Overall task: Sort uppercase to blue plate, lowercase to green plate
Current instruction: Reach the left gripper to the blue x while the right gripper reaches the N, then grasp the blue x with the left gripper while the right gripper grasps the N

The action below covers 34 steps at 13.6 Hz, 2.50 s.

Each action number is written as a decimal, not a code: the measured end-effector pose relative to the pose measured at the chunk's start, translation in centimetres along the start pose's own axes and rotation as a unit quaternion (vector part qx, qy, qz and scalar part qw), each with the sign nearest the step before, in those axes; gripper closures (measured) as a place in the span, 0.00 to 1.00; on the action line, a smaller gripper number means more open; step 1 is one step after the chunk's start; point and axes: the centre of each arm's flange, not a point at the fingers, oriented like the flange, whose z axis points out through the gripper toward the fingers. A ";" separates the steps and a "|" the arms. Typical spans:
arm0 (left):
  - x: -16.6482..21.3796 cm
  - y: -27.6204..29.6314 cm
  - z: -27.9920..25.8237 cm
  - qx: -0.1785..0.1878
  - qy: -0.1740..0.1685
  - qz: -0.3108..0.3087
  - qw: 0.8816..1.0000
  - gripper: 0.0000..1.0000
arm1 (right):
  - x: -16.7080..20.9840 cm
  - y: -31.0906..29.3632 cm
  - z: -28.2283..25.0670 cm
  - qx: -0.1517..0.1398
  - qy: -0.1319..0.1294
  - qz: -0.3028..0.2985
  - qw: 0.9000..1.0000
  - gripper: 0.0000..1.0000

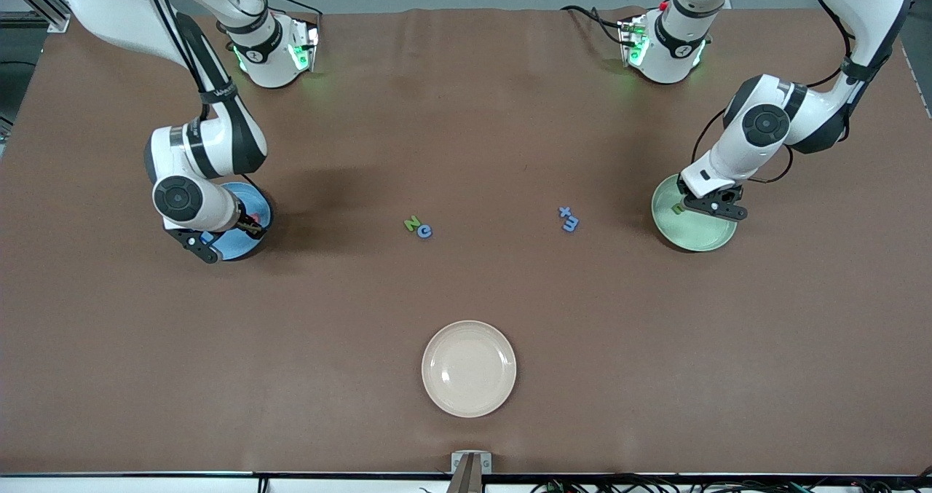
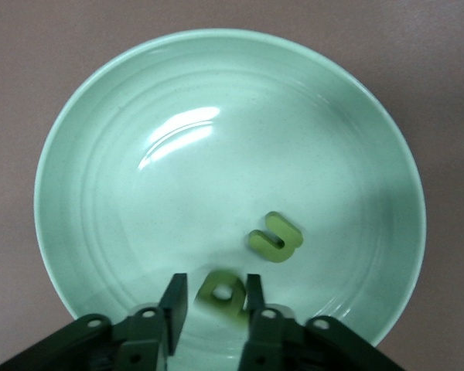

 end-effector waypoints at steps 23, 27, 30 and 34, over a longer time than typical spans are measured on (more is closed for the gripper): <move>10.6 24.8 -10.0 -0.090 0.024 -0.272 0.958 0.00 | -24.2 -22.6 -4.0 0.163 -0.017 0.255 0.953 0.03; 11.3 27.3 -7.1 -0.071 0.002 -0.296 0.953 0.00 | -24.2 -23.3 -3.0 0.156 -0.016 0.256 0.954 0.05; 10.9 27.5 -6.1 -0.066 -0.010 -0.299 0.952 0.00 | -24.1 -23.5 -1.8 0.148 -0.015 0.257 0.955 0.08; 10.5 27.0 -3.9 -0.048 -0.010 -0.308 0.950 0.04 | -24.0 -23.7 -1.8 0.149 -0.015 0.256 0.955 0.16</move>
